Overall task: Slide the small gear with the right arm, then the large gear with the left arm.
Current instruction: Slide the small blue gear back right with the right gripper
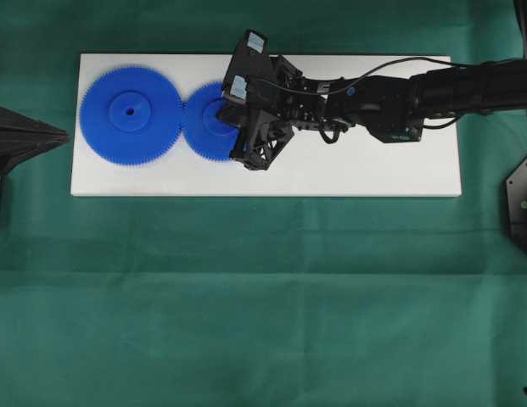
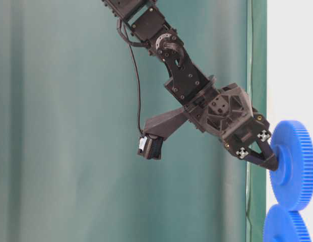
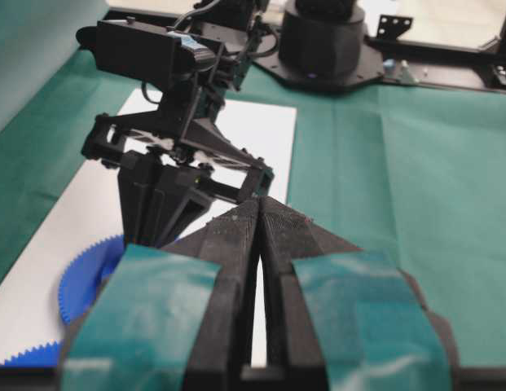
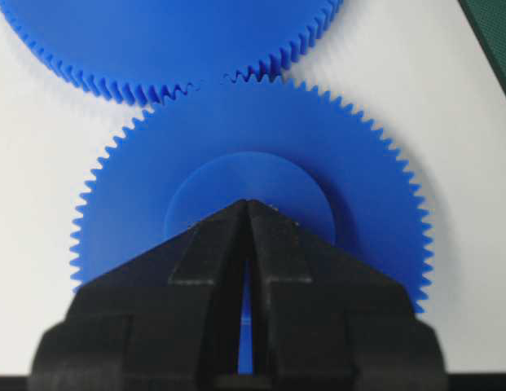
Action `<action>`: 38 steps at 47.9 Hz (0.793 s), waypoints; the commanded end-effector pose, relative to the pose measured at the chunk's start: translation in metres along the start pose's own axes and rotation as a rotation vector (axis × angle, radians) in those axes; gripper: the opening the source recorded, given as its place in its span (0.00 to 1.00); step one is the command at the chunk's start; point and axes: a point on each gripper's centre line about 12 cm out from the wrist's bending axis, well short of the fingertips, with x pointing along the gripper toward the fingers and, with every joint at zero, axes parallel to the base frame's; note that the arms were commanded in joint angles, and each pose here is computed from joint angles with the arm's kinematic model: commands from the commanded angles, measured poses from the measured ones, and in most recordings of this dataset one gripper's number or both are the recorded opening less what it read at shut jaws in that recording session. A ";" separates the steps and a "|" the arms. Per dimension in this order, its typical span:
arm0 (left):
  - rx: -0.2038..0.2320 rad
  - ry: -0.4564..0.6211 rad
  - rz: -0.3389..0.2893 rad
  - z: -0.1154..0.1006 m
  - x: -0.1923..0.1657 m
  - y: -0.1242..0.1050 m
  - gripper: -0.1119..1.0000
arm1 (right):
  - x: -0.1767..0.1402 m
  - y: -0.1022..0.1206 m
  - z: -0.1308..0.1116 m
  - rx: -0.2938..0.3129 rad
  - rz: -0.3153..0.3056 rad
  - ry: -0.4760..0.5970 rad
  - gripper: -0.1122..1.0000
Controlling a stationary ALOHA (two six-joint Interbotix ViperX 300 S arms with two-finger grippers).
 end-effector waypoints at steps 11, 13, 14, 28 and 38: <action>-0.003 -0.004 -0.003 0.003 0.002 -0.001 0.10 | -0.003 0.006 0.006 -0.011 0.011 -0.015 0.56; -0.003 -0.005 -0.001 0.003 0.002 0.000 0.10 | -0.003 0.006 0.005 -0.011 0.009 -0.009 0.56; -0.003 -0.003 -0.001 0.003 0.002 0.000 0.10 | -0.003 0.005 0.004 -0.011 0.007 -0.003 0.56; -0.003 -0.003 -0.003 0.003 0.002 -0.001 0.10 | -0.004 0.002 -0.007 -0.025 -0.019 0.084 0.56; -0.005 -0.009 -0.001 0.005 0.002 0.000 0.10 | -0.020 -0.002 -0.017 -0.027 -0.025 0.099 0.56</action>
